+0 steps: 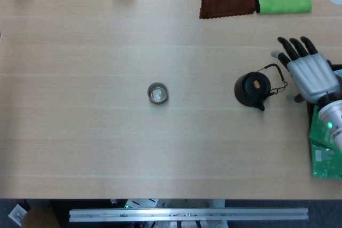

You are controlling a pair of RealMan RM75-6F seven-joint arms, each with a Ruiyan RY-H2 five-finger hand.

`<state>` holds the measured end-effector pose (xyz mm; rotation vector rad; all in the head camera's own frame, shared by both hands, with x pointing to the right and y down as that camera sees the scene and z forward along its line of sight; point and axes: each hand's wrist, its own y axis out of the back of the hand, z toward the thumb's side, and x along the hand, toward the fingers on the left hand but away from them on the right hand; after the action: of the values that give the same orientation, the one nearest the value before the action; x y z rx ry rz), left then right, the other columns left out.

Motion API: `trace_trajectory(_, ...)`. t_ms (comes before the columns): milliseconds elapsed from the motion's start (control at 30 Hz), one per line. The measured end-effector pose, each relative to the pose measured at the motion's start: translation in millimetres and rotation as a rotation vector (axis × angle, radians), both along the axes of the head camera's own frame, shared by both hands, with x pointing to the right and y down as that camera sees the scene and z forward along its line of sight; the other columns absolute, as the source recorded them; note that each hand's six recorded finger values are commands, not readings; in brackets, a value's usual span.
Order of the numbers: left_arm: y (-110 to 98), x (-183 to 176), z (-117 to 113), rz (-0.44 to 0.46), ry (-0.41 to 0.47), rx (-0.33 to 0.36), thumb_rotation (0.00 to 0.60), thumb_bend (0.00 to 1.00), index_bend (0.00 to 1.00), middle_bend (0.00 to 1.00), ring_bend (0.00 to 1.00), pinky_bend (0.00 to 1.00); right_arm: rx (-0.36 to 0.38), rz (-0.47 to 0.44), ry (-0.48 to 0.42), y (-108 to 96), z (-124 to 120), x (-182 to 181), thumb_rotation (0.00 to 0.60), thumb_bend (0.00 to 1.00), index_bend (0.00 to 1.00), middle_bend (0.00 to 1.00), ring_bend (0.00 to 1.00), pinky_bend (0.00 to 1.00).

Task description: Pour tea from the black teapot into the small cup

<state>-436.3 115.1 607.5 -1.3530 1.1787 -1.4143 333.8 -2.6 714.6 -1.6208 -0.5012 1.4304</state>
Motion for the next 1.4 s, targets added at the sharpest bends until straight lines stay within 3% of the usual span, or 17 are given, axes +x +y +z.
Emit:
trace_trajectory(367,0,0,-1,-0.008,-0.017,-0.002,0.6,0.2,0.16,0.2,0.2,0.16,-0.057,-0.014,0.033,-13,18,-5,0.6,0.0,0.27,0.06,0.0,0.0)
trace_trajectory(600,2,-2,-2,-0.012,-0.022,0.0,0.6,0.2,0.16,0.2,0.2,0.16,-0.088,-0.02,0.052,-9,26,-5,0.6,0.0,0.27,0.06,0.0,0.0)
trace_trajectory(1067,2,1,-1,0.0,-0.021,-0.001,0.6,0.2,0.16,0.2,0.2,0.16,-0.147,-0.002,0.044,15,22,14,0.6,0.0,0.27,0.06,0.0,0.0)
trace_trajectory(1400,4,-1,-2,-0.004,-0.02,0.001,0.6,0.2,0.16,0.2,0.2,0.16,-0.169,-0.049,0.009,41,12,11,0.6,0.0,0.27,0.06,0.0,0.0)
